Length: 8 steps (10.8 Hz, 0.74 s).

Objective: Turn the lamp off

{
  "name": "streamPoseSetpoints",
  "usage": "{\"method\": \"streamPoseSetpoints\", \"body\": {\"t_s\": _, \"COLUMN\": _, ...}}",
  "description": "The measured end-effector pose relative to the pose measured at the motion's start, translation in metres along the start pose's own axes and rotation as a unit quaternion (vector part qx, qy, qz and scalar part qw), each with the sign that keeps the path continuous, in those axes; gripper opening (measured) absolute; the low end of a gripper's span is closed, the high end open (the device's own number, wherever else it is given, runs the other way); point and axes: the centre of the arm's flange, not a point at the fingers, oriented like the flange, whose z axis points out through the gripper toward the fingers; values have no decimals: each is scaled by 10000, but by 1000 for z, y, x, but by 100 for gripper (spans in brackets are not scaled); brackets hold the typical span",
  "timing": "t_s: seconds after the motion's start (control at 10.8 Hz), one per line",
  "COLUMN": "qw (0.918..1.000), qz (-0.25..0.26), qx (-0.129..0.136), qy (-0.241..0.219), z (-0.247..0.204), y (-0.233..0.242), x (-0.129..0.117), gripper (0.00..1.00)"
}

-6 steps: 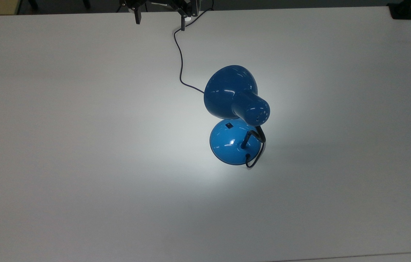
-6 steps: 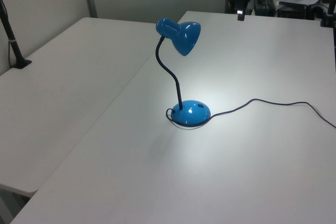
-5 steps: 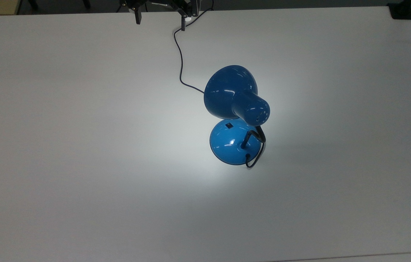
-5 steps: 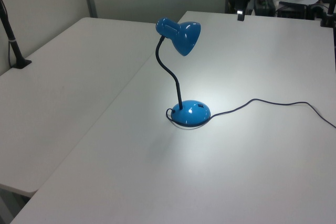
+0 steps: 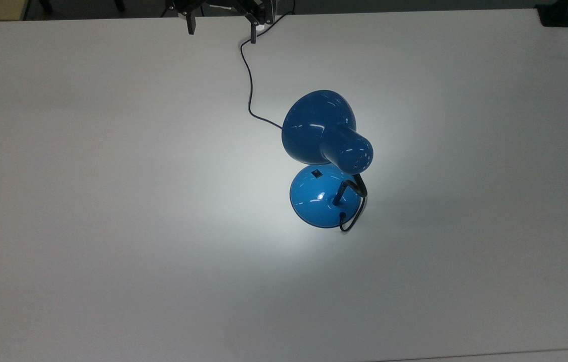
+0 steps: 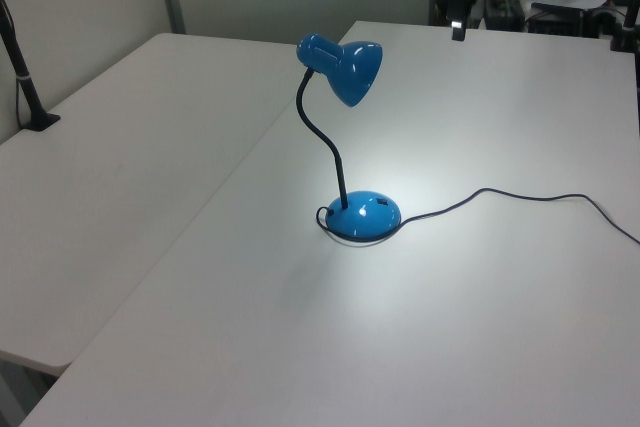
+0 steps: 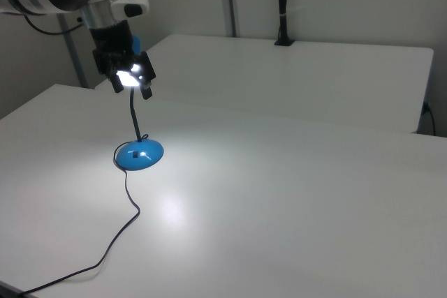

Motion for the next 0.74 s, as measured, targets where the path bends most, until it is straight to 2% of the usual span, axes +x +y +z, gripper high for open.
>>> {"method": "streamPoseSetpoints", "body": {"t_s": 0.56, "qw": 10000, "qz": -4, "qx": 0, "qy": -4, "z": 0, "y": 0, "x": 0, "gripper": 100}}
{"method": "streamPoseSetpoints", "body": {"t_s": 0.74, "qw": 10000, "qz": -10, "qx": 0, "qy": -10, "z": 1, "y": -1, "x": 0, "gripper": 96}}
